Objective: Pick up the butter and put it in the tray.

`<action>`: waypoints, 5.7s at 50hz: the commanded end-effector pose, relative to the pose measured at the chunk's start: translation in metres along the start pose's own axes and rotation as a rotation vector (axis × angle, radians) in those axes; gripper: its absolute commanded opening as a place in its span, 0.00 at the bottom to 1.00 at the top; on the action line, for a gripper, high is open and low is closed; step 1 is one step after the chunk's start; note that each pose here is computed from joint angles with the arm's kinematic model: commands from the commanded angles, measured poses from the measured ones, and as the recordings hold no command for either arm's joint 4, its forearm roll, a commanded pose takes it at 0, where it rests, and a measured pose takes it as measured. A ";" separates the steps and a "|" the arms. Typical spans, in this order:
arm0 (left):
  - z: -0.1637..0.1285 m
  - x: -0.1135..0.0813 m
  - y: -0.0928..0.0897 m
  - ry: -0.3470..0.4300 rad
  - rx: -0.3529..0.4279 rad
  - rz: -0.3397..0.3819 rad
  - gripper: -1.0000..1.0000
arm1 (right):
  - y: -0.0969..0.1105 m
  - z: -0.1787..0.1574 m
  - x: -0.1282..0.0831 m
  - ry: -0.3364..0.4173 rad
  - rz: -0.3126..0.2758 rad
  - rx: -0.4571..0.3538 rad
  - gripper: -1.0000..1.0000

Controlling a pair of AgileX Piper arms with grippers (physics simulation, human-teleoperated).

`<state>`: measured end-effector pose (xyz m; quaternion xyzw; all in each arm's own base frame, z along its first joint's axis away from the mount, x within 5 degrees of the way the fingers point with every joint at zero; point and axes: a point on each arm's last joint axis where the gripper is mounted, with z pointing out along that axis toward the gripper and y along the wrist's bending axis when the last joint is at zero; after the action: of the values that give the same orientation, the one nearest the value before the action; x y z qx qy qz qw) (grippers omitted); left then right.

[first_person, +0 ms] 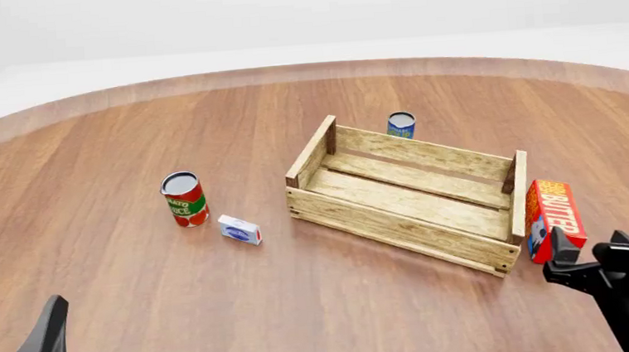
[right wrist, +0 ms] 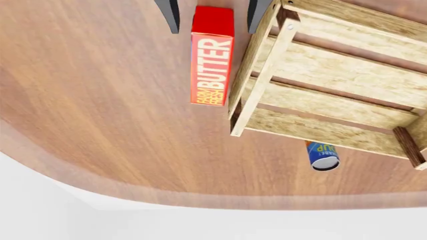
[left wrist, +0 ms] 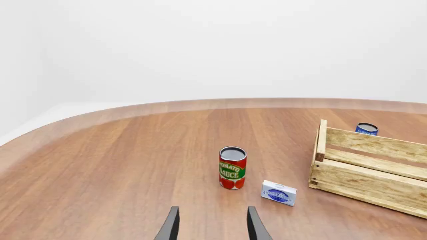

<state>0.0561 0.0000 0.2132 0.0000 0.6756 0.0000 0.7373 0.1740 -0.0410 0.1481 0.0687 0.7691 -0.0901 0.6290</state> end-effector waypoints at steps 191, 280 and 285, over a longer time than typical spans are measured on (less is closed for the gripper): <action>0.000 0.000 0.000 0.000 0.000 0.000 1.00 | 0.001 0.049 0.029 0.120 -0.034 -0.008 0.00; 0.000 0.000 0.000 0.000 0.000 0.000 1.00 | -0.008 -0.020 -0.060 -0.047 -0.023 0.028 0.00; 0.000 0.000 0.000 0.000 0.000 0.000 1.00 | -0.007 -0.023 -0.066 -0.056 -0.029 0.027 0.00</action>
<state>0.0561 0.0000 0.2132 0.0000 0.6756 0.0000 0.7373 0.1652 -0.0441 0.1986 0.0646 0.7649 -0.1131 0.6309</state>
